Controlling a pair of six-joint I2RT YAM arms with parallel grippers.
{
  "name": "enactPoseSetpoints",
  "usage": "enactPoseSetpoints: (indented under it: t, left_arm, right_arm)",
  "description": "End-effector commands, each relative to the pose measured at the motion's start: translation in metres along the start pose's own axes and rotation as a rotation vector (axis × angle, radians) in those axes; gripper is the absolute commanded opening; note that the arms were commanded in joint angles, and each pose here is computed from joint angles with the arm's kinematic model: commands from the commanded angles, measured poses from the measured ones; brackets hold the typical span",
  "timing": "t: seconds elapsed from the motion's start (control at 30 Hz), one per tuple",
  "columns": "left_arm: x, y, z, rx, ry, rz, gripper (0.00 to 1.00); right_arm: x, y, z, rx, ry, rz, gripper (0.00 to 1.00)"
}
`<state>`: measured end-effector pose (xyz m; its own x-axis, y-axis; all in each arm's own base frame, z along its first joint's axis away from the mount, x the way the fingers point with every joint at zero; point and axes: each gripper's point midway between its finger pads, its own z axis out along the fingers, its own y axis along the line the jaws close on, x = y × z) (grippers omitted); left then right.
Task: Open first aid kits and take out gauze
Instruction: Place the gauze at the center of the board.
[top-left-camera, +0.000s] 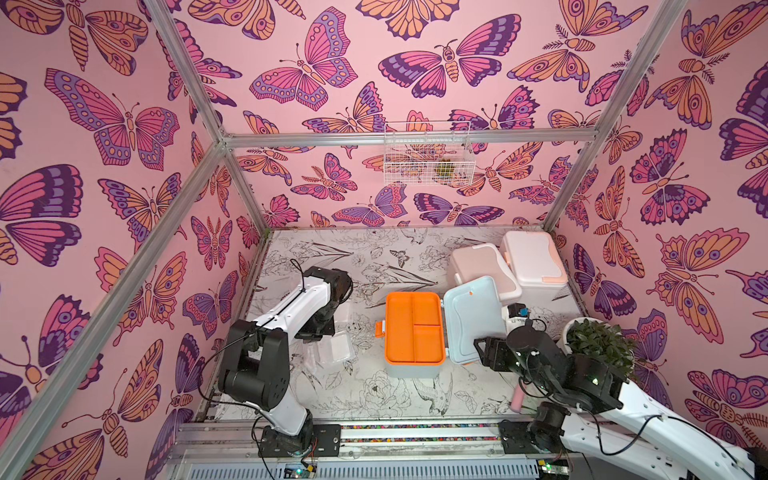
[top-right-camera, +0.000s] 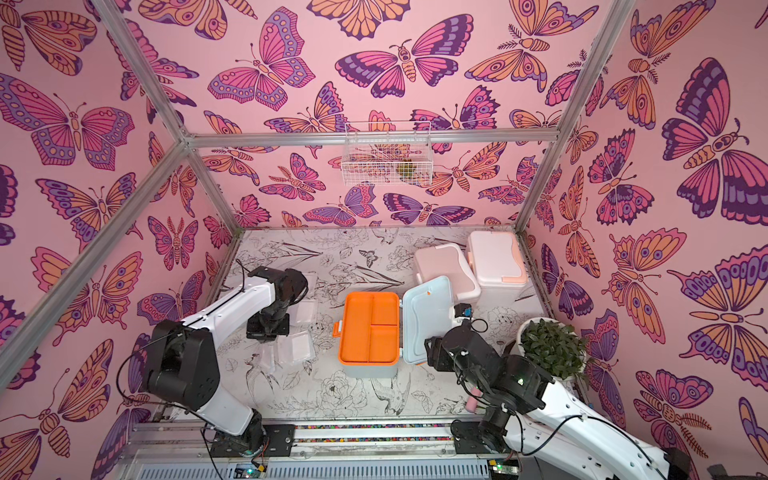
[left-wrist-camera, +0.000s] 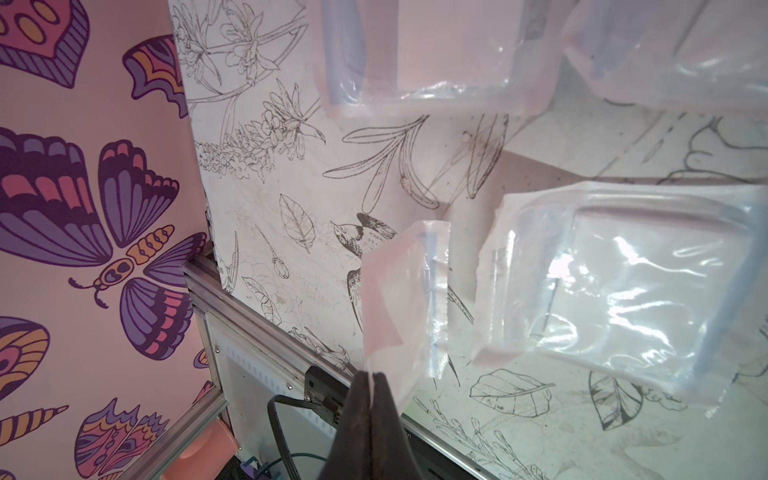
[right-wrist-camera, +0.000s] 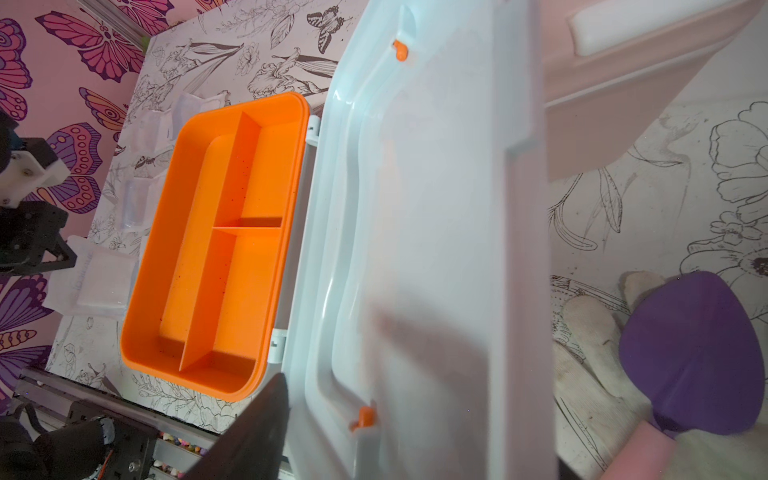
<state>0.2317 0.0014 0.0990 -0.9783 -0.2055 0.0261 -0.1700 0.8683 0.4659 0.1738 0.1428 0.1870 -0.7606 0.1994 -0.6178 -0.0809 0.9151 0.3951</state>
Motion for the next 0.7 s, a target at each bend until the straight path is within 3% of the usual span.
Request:
enactPoseSetpoints:
  t: [0.0, 0.67]
  left_arm:
    - [0.001, -0.001, 0.007, -0.008, 0.013, 0.015, 0.0]
    - [-0.005, -0.007, 0.018, 0.024, 0.012, 0.021, 0.0]
  right_arm:
    - [-0.002, -0.004, -0.002, 0.021, -0.005, -0.015, 0.69]
    - [-0.003, -0.001, -0.004, 0.016, -0.003, -0.019, 0.69]
